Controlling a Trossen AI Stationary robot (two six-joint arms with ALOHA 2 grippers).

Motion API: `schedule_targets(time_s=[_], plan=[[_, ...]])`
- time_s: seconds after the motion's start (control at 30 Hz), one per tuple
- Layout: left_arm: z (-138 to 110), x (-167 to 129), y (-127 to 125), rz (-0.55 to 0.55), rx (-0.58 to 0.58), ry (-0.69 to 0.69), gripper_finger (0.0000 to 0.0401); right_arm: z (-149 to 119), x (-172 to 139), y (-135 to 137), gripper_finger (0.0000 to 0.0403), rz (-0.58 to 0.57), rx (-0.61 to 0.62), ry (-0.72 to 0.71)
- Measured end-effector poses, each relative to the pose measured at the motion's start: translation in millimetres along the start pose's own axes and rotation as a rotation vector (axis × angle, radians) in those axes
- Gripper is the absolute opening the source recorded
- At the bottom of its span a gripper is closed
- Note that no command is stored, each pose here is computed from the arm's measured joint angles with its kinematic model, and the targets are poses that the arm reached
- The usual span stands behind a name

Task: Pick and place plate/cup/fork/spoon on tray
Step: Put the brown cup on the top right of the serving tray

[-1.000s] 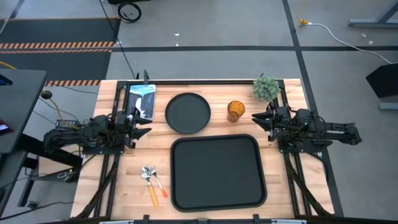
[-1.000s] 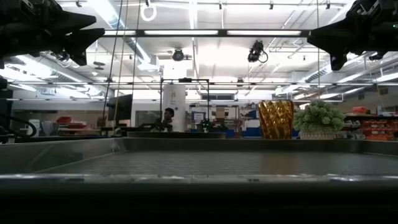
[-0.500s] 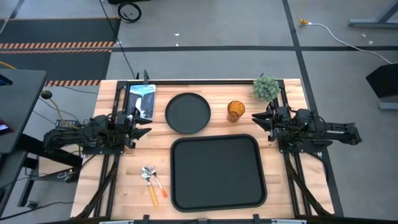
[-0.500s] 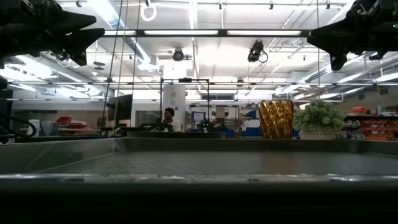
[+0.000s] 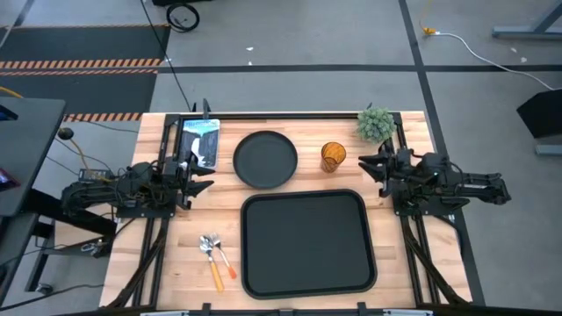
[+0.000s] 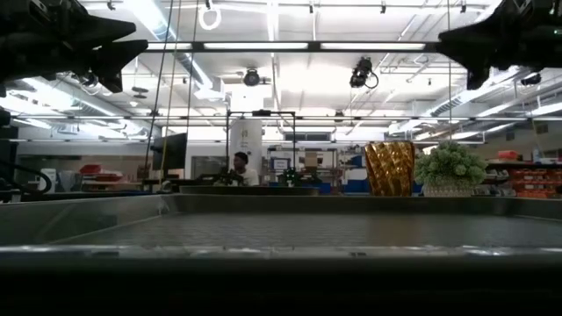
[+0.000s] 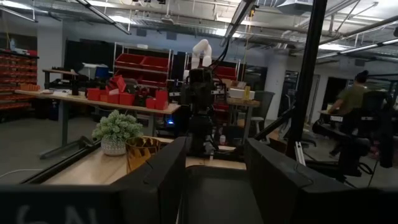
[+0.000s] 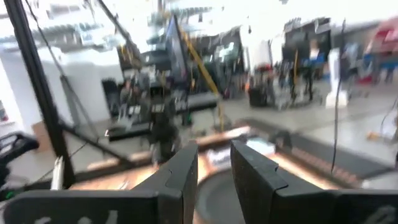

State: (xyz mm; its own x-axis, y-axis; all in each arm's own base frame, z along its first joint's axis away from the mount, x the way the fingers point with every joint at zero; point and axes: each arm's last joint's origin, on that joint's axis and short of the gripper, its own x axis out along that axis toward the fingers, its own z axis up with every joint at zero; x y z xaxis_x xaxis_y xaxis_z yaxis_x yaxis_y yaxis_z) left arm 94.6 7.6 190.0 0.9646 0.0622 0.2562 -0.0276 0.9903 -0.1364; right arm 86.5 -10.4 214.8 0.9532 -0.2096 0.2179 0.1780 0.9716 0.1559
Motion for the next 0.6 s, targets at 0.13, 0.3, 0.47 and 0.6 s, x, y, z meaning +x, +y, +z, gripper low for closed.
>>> schedule_targets(time_s=[0.13,0.3,0.47,0.6], plan=[[4,0,-1,-0.006,-0.005,-0.038,0.0172,14,-1,1,0.0103,0.0,-0.07,-0.143],[9,0,-1,-0.015,-0.004,-0.098,0.0172,31,-5,0,0.0103,-0.109,-0.083,-0.324],[11,-1,-2,-0.017,-0.005,-0.114,0.0172,26,-1,-6,0.0103,-0.266,-0.117,-0.269],[15,-1,-2,-0.018,0.048,-0.159,0.0172,22,5,-5,0.0103,-0.235,-0.183,-0.225]])
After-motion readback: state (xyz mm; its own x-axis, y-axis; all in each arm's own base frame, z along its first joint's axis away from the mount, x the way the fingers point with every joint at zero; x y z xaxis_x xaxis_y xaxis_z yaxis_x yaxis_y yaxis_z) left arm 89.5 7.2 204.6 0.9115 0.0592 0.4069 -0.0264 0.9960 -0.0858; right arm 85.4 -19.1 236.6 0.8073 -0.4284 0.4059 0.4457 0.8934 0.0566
